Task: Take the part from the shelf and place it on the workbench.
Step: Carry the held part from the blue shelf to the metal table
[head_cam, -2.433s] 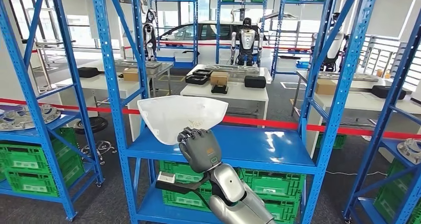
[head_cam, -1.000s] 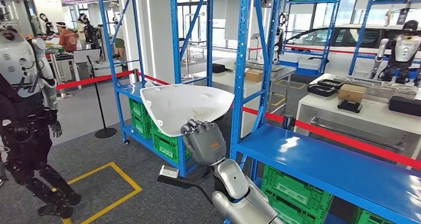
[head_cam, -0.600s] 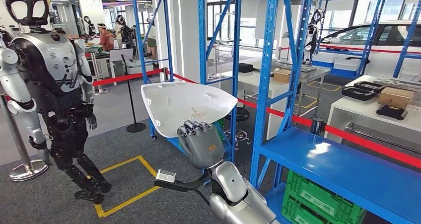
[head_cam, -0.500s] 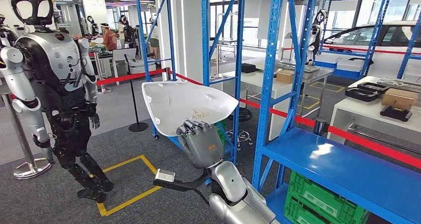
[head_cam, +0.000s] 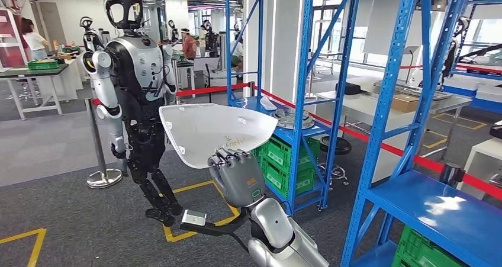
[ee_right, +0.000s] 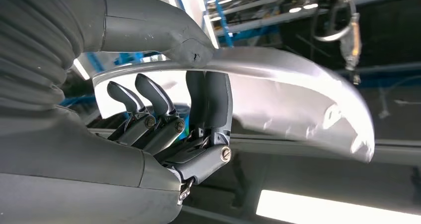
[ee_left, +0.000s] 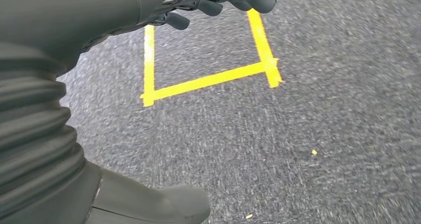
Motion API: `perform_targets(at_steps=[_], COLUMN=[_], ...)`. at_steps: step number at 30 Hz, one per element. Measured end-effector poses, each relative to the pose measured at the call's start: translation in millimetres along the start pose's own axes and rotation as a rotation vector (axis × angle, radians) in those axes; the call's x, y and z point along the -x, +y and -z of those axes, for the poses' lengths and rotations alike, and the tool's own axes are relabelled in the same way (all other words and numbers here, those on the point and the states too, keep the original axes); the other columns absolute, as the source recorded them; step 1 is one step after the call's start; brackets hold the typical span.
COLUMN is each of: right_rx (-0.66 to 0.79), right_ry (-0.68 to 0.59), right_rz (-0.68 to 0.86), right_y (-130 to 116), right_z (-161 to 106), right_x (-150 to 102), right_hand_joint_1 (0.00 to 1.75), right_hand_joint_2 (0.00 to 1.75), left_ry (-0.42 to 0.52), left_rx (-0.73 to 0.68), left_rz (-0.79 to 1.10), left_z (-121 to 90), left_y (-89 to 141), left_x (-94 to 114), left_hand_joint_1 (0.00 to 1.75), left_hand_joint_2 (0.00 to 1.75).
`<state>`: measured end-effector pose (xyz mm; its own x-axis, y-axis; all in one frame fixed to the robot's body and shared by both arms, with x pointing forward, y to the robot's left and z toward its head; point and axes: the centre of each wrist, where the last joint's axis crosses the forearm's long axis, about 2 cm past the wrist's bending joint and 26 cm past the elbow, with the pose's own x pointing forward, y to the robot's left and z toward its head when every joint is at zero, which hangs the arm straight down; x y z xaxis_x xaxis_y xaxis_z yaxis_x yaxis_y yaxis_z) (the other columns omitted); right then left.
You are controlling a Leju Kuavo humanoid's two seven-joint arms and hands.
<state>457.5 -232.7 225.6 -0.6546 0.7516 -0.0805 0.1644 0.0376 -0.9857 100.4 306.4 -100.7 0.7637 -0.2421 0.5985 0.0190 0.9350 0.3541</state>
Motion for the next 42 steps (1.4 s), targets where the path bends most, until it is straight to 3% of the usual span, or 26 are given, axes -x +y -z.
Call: perform_targets(at_steps=[42], right_rx=[0.009], right_ry=[-0.073], right_rz=[0.023], right_y=[-3], right_z=[19], right_x=[-30], right_hand_joint_1=[1.59], right_hand_joint_2=[1.75], left_ry=[0.016], left_rx=[0.002], left_rz=[0.006], left_z=[-5], left_y=[1], left_x=[10], left_hand_joint_1=[0.0], left_hand_joint_2=[1.75])
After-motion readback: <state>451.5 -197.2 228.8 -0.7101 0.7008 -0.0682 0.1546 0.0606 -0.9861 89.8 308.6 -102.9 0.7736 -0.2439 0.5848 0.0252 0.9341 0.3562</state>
